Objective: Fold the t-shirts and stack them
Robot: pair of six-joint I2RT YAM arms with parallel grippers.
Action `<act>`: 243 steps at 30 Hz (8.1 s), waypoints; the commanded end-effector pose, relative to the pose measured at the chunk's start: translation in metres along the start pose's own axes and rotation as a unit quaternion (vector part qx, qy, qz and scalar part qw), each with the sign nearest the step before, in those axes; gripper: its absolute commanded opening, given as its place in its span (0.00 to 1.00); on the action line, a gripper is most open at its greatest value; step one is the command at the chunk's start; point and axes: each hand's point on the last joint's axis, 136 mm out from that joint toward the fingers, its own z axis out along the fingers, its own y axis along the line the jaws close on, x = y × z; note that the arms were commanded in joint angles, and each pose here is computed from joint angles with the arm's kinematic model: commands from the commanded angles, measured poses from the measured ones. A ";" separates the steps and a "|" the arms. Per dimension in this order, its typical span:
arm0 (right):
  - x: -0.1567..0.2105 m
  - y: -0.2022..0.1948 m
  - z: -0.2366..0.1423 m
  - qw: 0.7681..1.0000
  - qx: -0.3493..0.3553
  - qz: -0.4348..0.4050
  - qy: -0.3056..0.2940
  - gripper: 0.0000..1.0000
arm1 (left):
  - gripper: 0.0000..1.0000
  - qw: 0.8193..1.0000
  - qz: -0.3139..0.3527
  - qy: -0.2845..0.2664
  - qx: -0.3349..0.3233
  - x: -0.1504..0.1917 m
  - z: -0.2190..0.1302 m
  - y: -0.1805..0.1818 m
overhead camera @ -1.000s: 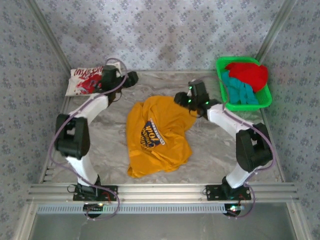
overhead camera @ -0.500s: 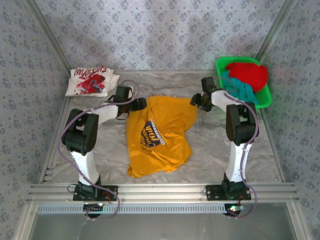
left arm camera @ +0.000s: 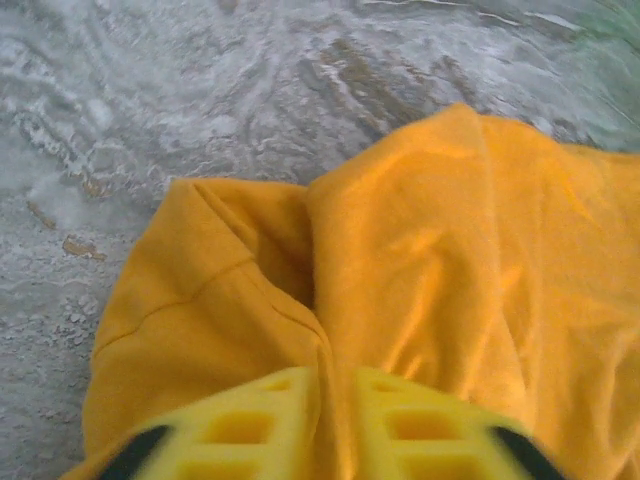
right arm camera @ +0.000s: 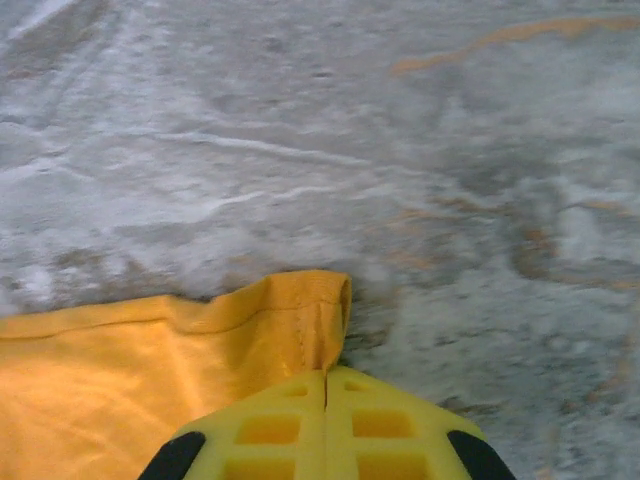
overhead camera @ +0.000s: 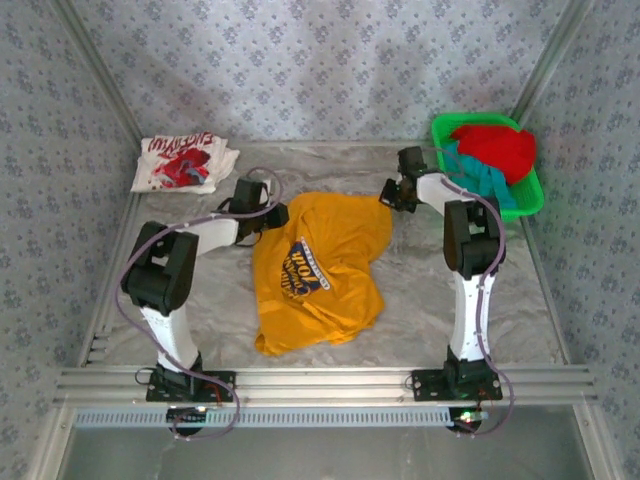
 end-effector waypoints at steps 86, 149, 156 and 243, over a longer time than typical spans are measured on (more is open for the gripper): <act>0.023 0.057 -0.400 0.867 -0.099 -0.218 -0.437 0.00 | 0.00 0.937 0.210 -0.279 -0.008 -0.113 -0.246 -0.075; -0.006 0.013 -0.196 0.968 -0.005 -0.087 -0.234 0.34 | 0.93 0.971 0.194 -0.065 -0.123 -0.073 -0.120 0.032; 0.016 0.008 -0.098 0.991 -0.027 -0.048 -0.124 0.15 | 0.90 0.970 0.160 0.025 -0.181 -0.064 -0.048 0.075; 0.027 -0.013 -0.030 0.996 0.081 -0.009 -0.032 0.00 | 0.33 0.980 -0.043 0.072 -0.179 -0.041 -0.001 0.099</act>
